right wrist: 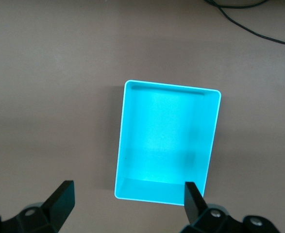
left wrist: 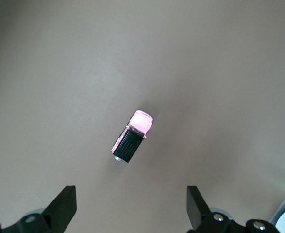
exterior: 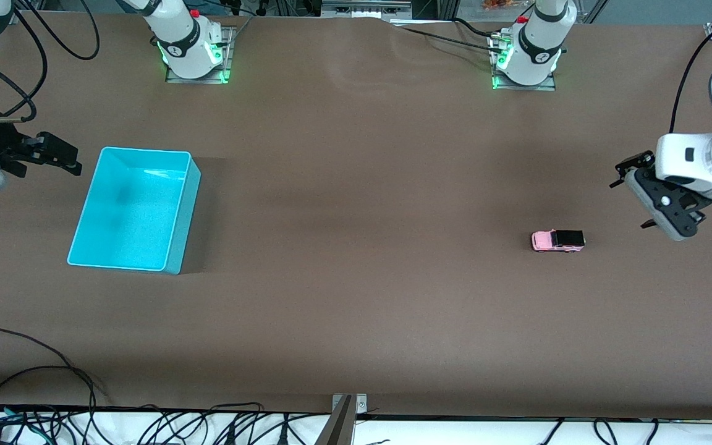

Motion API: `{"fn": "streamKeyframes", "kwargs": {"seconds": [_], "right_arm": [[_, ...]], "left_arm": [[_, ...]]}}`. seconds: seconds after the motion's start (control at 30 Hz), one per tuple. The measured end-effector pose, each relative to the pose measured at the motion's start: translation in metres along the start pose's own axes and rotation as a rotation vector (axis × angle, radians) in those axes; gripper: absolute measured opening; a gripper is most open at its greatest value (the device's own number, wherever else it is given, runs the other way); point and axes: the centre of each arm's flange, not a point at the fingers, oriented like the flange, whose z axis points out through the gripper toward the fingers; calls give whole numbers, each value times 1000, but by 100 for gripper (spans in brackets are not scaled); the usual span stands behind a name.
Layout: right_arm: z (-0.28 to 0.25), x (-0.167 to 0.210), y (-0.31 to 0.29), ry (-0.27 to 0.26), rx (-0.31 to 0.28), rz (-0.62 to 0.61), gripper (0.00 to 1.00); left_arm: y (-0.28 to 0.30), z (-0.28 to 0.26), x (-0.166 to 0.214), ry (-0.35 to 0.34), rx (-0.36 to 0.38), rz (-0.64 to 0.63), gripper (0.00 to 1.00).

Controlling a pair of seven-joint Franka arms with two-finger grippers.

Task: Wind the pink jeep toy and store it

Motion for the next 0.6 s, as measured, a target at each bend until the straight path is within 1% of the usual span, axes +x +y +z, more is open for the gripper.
{"fn": "streamKeyframes", "kwargs": {"seconds": [0.13, 0.23, 0.47, 0.6], "right_arm": [[0, 0, 0, 0, 0, 0, 100], [0, 0, 0, 0, 0, 0, 100], [0, 0, 0, 0, 0, 0, 100], [0, 0, 0, 0, 0, 0, 100]], "left_arm": [[-11, 28, 3, -41, -21, 65, 100], [-19, 49, 6, -54, -34, 118, 100], [-32, 105, 12, -53, -40, 229, 100], [-32, 136, 10, -42, -21, 305, 100]]}}
